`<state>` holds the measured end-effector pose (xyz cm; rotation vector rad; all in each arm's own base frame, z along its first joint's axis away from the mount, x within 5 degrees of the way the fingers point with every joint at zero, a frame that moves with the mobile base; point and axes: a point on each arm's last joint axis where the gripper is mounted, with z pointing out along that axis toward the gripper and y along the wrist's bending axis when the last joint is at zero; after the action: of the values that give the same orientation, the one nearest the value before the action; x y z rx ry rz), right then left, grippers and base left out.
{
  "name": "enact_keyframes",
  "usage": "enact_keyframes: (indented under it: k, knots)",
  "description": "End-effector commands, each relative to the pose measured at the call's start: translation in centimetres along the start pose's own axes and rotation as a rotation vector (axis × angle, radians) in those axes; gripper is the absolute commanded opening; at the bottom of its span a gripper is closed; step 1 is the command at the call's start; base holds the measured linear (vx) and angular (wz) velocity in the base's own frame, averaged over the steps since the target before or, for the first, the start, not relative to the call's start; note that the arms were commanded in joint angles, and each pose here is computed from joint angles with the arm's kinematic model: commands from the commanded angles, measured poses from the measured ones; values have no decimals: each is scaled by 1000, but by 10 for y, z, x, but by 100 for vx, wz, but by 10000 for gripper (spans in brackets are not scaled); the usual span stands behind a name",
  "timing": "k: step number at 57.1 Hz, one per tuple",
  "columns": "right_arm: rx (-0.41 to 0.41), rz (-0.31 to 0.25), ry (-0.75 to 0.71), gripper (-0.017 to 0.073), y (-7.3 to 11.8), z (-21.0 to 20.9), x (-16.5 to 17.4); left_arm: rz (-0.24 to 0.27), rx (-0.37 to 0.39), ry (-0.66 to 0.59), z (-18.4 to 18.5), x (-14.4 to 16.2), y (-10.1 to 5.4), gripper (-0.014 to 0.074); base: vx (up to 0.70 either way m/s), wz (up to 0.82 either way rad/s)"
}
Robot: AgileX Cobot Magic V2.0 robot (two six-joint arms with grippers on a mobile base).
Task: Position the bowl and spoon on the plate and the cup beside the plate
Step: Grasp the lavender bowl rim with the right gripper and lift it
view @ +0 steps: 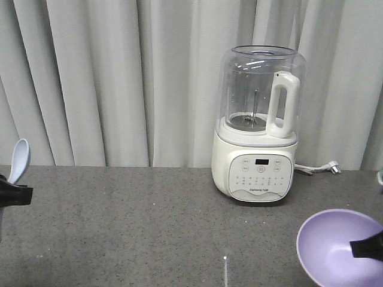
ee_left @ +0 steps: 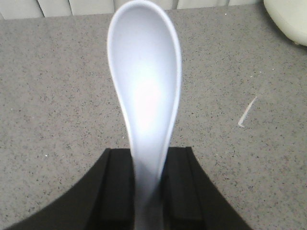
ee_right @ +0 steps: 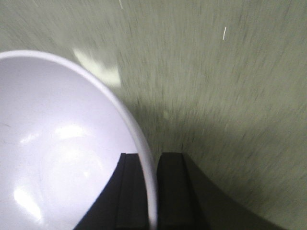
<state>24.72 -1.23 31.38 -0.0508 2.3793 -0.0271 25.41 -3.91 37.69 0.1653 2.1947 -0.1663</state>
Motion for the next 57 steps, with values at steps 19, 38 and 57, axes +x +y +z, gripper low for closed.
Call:
enact_keyframes:
  k: [19,38,57]
  knots:
    - [-37,-87,-680,-10,18,-140,21,36,-19,-426,-81,27,-4,-6,0,0]
    - [-39,-58,-838,-9,22,-155,61,37,-27,-719,-148,89,-7,-6,0,0]
    - [-42,-48,-841,-9,22,-156,61,40,-25,-716,-152,93,-7,-6,0,0]
